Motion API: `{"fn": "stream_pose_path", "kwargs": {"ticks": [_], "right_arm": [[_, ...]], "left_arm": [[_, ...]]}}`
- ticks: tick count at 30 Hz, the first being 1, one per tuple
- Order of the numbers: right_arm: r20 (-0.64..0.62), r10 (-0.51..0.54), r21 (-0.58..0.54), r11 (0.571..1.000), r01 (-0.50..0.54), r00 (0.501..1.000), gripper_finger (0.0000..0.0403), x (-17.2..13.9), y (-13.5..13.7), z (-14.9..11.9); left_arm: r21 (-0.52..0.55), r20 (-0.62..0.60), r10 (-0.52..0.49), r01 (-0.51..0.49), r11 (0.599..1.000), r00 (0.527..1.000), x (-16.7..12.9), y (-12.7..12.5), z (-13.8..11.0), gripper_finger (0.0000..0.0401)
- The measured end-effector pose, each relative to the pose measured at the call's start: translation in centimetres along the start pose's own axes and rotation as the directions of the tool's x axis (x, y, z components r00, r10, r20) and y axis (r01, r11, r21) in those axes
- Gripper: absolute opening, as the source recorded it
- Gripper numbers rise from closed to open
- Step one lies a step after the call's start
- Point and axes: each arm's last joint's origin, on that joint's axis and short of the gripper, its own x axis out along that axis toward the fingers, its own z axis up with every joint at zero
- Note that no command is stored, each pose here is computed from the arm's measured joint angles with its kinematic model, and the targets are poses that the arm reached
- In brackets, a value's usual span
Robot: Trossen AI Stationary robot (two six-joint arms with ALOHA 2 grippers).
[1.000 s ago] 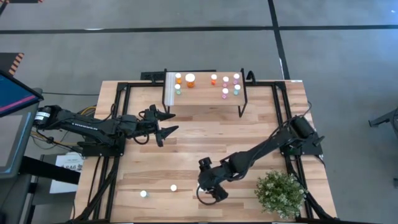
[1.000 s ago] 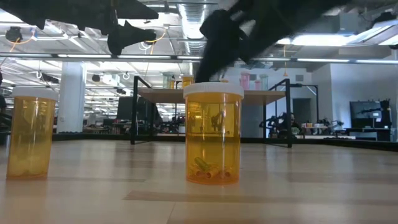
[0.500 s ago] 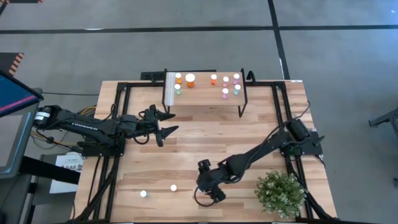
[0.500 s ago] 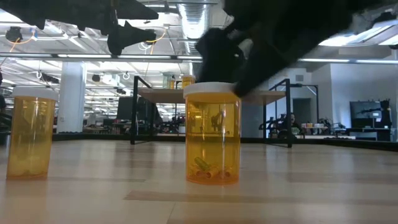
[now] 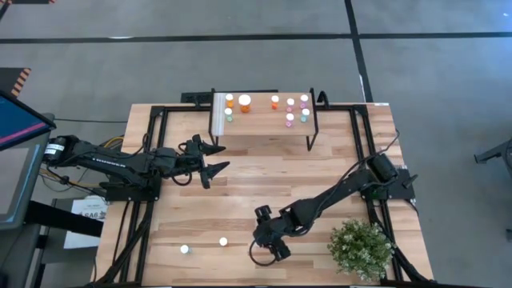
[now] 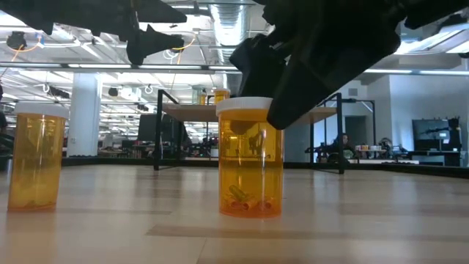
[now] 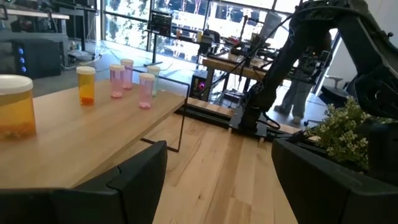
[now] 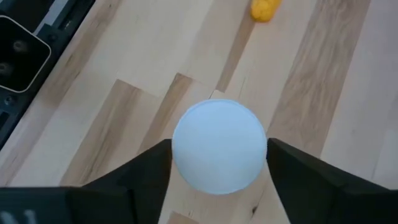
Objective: Pick and place medicine bottles onto shelf by color
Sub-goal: Put the large orange pill bottle on the shelf
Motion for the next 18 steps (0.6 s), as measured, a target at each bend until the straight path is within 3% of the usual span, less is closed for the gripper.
{"fn": "stream_pose_path", "kwargs": {"ticks": [10,18], "right_arm": [[0.003,-0.004,-0.014,1.0,0.004,1.0,0.0199,-0.2,-0.3,0.1],[-0.049,-0.015,-0.029,0.999,0.013,0.999,0.0214,-1.6,-1.3,1.4]], "left_arm": [[0.0,0.0,0.0,0.0,1.0,1.0,0.0,0.0,0.0,0.0277],[-0.001,0.0,0.0,0.0,1.0,1.0,0.0,0.0,0.0,0.0277]]}}
